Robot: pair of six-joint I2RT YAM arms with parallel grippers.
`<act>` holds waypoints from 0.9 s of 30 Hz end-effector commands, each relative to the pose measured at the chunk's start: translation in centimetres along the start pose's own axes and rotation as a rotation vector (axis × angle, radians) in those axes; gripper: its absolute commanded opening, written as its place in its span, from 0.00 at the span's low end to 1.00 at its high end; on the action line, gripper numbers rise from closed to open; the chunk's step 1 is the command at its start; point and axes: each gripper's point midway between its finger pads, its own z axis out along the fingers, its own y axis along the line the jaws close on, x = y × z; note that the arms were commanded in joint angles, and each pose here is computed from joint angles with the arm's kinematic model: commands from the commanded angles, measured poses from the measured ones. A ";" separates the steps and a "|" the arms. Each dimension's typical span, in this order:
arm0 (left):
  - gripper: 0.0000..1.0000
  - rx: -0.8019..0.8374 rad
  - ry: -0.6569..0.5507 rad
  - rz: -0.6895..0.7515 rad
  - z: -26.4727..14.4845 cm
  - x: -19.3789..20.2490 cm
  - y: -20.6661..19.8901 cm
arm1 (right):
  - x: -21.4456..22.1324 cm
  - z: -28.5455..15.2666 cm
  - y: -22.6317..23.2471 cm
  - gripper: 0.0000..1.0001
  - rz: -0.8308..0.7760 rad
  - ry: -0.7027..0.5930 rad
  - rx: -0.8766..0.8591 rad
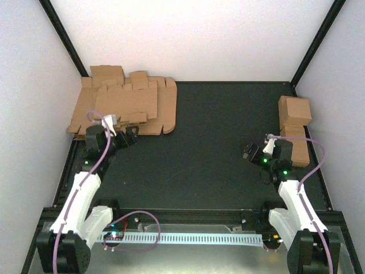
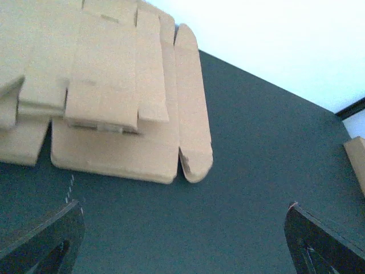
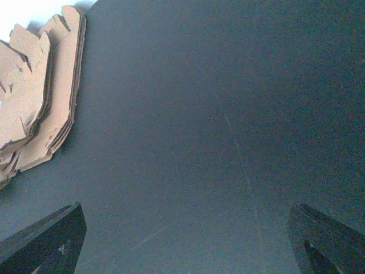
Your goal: Fold the paper box
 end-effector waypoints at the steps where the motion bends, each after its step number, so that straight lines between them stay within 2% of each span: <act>1: 0.99 -0.056 -0.052 0.167 1.5 -4.8 -0.5 | 0.8 0.1 0.7 0.99 -0.013 0.038 -0.050; 5: 0.99 -0.089 0.036 0.261 4.1 -6.6 -0.4 | 0.6 0.0 1.3 0.99 -0.031 0.051 -0.068; 12: 0.99 -0.121 0.216 0.306 9.1 -8.6 -0.3 | 0.2 0.1 1.7 0.99 -0.041 0.059 -0.076; 17: 0.98 -0.176 0.416 0.332 13.4 -7.1 1.7 | 0.3 0.1 1.7 0.99 -0.042 0.072 -0.073; 21: 0.93 -0.189 0.572 0.379 16.5 -5.4 2.6 | 0.6 0.2 1.6 0.99 -0.032 0.089 -0.073; 27: 0.91 -0.230 0.715 0.504 20.4 -4.4 3.5 | 0.6 0.1 1.9 0.98 -0.032 0.095 -0.082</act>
